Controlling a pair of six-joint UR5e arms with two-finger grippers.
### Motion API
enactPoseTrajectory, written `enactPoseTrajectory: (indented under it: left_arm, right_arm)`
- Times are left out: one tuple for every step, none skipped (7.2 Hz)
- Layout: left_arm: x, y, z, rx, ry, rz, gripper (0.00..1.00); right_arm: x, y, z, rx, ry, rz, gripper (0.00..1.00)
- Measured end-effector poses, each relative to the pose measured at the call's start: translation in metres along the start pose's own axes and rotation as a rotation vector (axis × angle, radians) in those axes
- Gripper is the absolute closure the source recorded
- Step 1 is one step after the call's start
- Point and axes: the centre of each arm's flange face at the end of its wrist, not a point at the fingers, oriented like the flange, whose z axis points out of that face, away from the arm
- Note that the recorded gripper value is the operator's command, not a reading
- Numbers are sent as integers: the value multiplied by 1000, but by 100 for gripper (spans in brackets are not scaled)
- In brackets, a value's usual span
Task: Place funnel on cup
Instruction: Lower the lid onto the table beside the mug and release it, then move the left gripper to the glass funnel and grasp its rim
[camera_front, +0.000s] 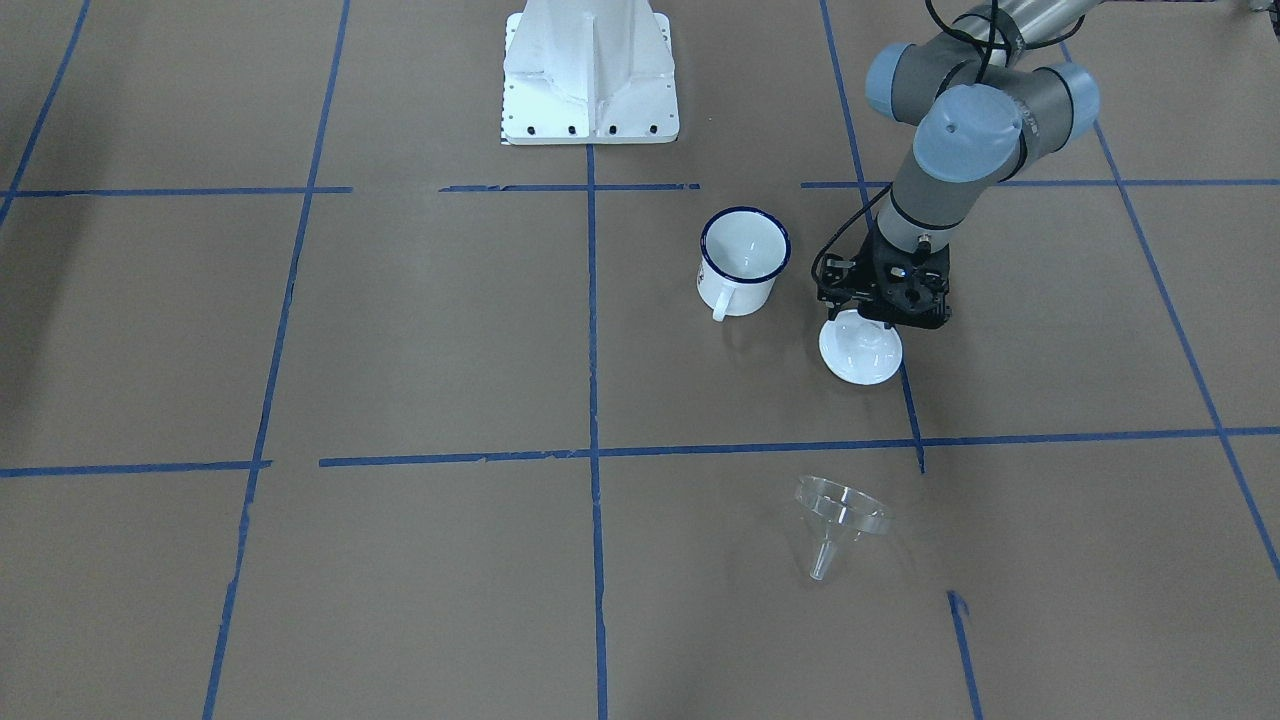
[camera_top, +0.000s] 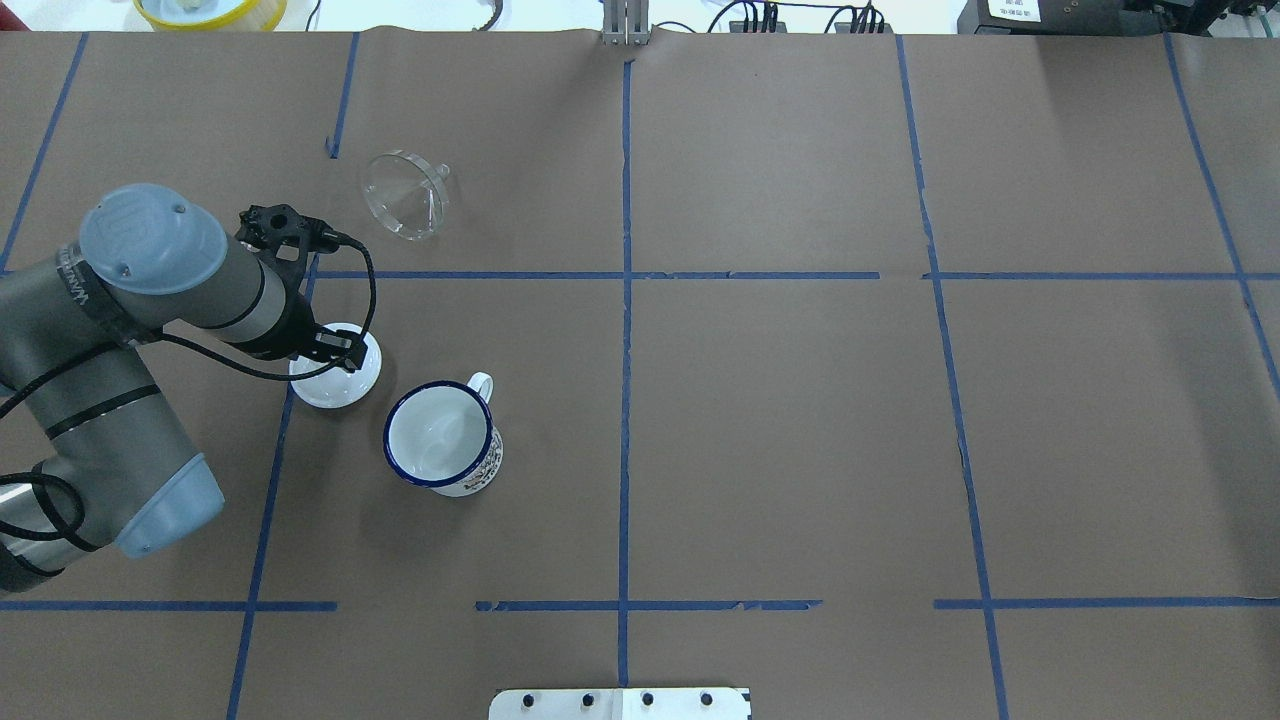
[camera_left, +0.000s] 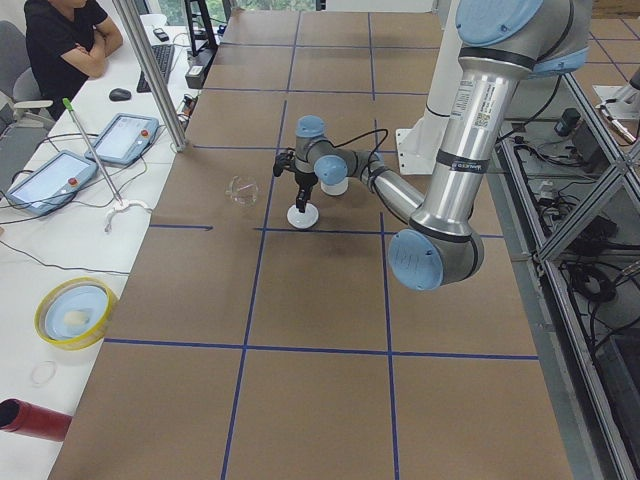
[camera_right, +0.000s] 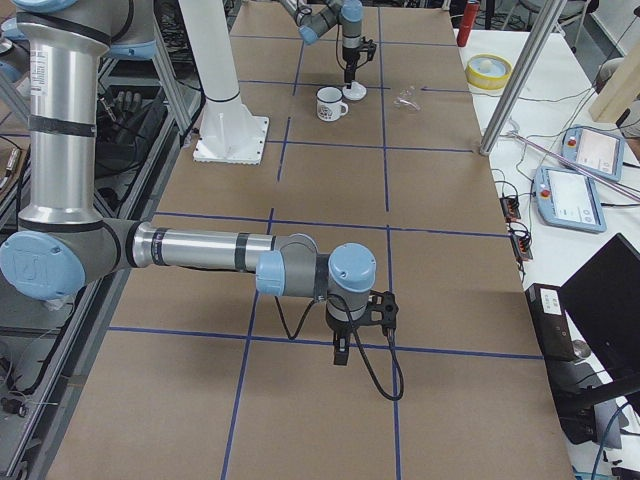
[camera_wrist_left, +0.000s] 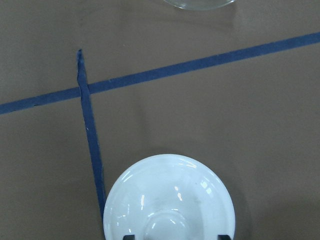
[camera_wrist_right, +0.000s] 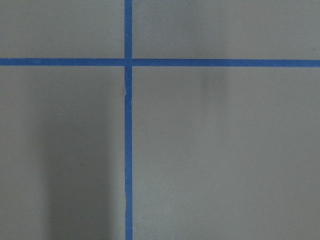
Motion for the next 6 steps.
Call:
enactPoseTrajectory:
  left_arm:
    - [4,0,-3,-8,17,-7,0]
    - [11,-3,-12,1,33,-46,0]
    - [19,-13,-26,25,52,-127,0]
    - [22,-27,-42,55,68,-231,0]
    - [23,-45,-59,103,83,-374,0]
    - [22,-63,-68,185,98,-528,0]
  right_arm:
    - [0,0,0,0,0,0,0]
    - [0,0,0,0,0,0,0]
    - [0,0,0,0,0,0,0]
    - [0,0,0,0,0,0,0]
    - [0,0,0,0,0,0,0]
    - [0,0,0,0,0,0,0]
